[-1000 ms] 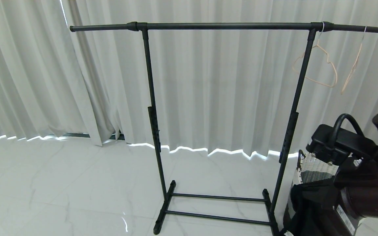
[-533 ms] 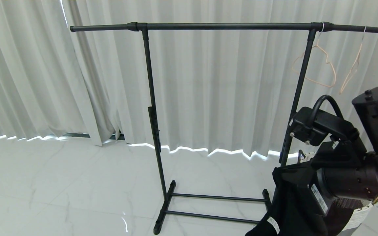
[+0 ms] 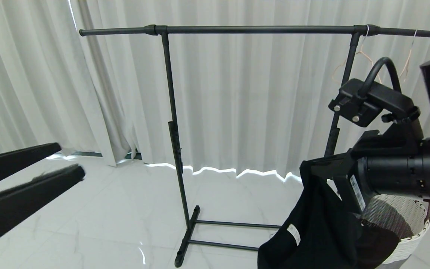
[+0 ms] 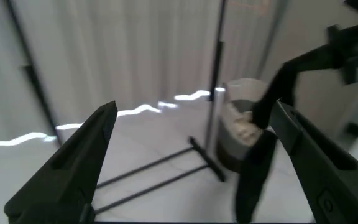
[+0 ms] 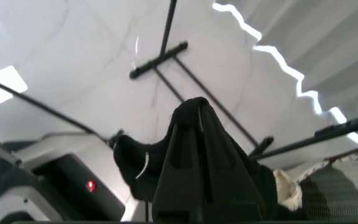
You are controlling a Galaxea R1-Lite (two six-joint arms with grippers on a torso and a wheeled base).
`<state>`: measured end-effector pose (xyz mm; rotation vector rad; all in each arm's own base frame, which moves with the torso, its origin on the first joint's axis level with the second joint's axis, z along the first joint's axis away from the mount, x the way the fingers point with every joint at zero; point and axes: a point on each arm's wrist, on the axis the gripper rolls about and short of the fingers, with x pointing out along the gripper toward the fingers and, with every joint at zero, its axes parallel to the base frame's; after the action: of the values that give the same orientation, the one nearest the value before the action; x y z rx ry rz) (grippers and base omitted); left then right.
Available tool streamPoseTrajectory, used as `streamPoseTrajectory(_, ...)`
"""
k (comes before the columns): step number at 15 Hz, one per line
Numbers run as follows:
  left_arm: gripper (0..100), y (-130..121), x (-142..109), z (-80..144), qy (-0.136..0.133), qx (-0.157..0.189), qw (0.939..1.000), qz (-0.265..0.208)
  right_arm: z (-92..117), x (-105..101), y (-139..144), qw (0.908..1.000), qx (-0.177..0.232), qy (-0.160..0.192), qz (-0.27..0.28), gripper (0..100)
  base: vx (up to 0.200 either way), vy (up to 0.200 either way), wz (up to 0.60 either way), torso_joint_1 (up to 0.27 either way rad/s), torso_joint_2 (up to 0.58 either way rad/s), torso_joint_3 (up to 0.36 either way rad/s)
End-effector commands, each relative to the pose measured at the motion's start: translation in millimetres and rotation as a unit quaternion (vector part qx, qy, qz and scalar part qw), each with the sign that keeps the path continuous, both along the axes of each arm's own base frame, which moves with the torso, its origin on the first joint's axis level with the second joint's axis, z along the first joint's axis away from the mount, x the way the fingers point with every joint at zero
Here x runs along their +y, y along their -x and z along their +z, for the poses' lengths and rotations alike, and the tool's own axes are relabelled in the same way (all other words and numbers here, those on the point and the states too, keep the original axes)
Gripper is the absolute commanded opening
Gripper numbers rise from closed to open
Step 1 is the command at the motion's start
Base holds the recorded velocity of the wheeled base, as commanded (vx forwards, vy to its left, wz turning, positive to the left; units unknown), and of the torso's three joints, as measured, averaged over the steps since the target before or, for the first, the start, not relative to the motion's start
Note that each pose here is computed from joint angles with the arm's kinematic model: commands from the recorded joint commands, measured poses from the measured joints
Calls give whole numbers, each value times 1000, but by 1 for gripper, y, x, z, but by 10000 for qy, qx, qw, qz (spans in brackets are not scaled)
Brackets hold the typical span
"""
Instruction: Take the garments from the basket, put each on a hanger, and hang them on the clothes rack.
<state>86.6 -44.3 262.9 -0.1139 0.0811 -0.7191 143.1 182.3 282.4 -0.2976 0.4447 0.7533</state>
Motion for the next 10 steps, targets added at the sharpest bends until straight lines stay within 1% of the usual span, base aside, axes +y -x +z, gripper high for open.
streamPoseTrajectory(1, 100, -49, -46, 8, 65, 801, 9947, -642, 14, 7, 1, 9996, -156, -200, 110, 0, 0, 0, 0, 0, 0, 0)
streamPoseTrajectory(2, 100, -53, -54, 2, -30, 947, 9926, -764, 16, 11, 1, 9995, -174, -225, 148, 0, 0, 0, 0, 0, 0, 0)
streamPoseTrajectory(3, 100, -54, -63, -6, -140, 1116, 9892, -943, 19, 15, 1, 9993, -195, -257, 194, 0, 0, 0, 0, 0, 0, 0)
streamPoseTrajectory(4, 100, -55, -69, -16, -254, 1282, 9864, -1000, 21, 20, 0, 9990, -216, -289, 248, 0, 0, 0, 0, 0, 0, 0)
streamPoseTrajectory(7, 100, -56, -74, -42, -539, 1706, 9785, -1023, 27, 40, -8, 9967, -428, -599, 346, 0, 0, 0, 0, 0, 0, 0)
streamPoseTrajectory(9, 100, -55, -72, -57, -696, 1933, 9746, -892, 24, 50, -9, 9963, -418, -606, 436, 0, 0, 0, 0, 0, 0, 0)
streamPoseTrajectory(10, 100, -55, -71, -61, -746, 1988, 9739, -796, 24, 55, -8, 9960, -414, -608, 497, 0, 0, 0, 0, 0, 0, 0)
